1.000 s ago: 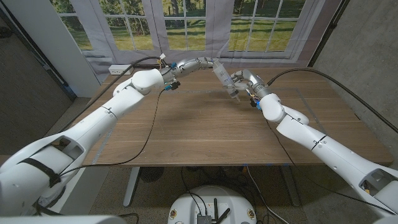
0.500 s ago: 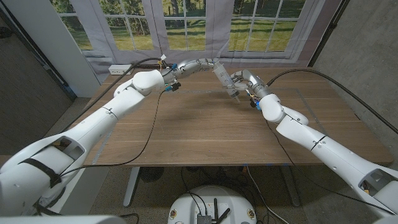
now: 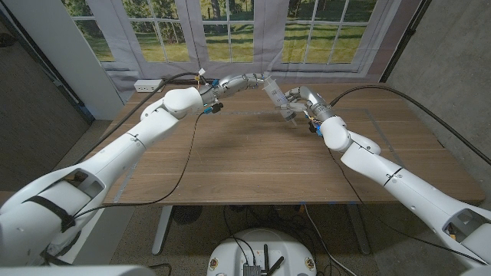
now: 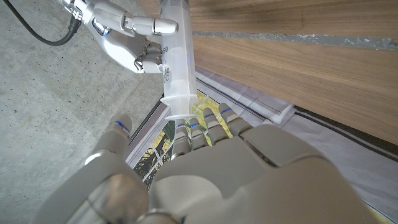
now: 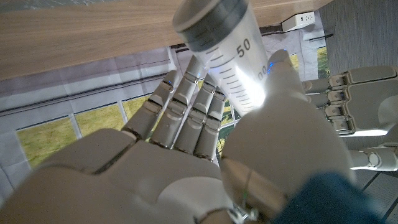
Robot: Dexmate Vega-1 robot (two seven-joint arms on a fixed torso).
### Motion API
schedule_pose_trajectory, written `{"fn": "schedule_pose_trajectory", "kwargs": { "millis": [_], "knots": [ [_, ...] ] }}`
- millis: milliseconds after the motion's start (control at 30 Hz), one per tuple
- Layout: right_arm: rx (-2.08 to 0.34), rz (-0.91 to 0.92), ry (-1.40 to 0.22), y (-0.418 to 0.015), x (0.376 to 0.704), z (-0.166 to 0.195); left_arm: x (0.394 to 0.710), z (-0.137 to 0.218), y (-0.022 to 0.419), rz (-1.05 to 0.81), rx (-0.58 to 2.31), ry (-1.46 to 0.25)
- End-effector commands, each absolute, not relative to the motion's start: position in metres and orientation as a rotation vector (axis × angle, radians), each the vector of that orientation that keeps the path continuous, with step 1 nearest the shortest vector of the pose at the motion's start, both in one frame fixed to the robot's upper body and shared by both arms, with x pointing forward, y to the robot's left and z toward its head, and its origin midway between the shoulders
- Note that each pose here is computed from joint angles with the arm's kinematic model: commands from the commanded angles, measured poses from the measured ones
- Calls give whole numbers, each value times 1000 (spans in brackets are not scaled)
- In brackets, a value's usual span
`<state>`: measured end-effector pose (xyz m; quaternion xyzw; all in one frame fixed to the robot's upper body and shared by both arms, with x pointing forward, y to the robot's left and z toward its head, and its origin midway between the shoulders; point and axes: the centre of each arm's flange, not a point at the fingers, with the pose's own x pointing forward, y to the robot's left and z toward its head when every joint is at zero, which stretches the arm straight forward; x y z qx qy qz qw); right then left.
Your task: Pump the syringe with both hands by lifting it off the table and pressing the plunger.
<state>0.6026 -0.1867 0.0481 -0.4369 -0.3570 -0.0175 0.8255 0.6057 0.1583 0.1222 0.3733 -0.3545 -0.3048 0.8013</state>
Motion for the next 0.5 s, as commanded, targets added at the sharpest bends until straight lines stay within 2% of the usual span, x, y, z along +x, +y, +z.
{"fn": "schedule_pose_trajectory", "kwargs": {
  "millis": [33,500],
  "knots": [
    [-922,-37,-754,-188,604,47,606,122,158,-635,800,-766],
    [-921,-24,-750,-189,607,45,605,126,163,-590,791,-795]
  ]
}}
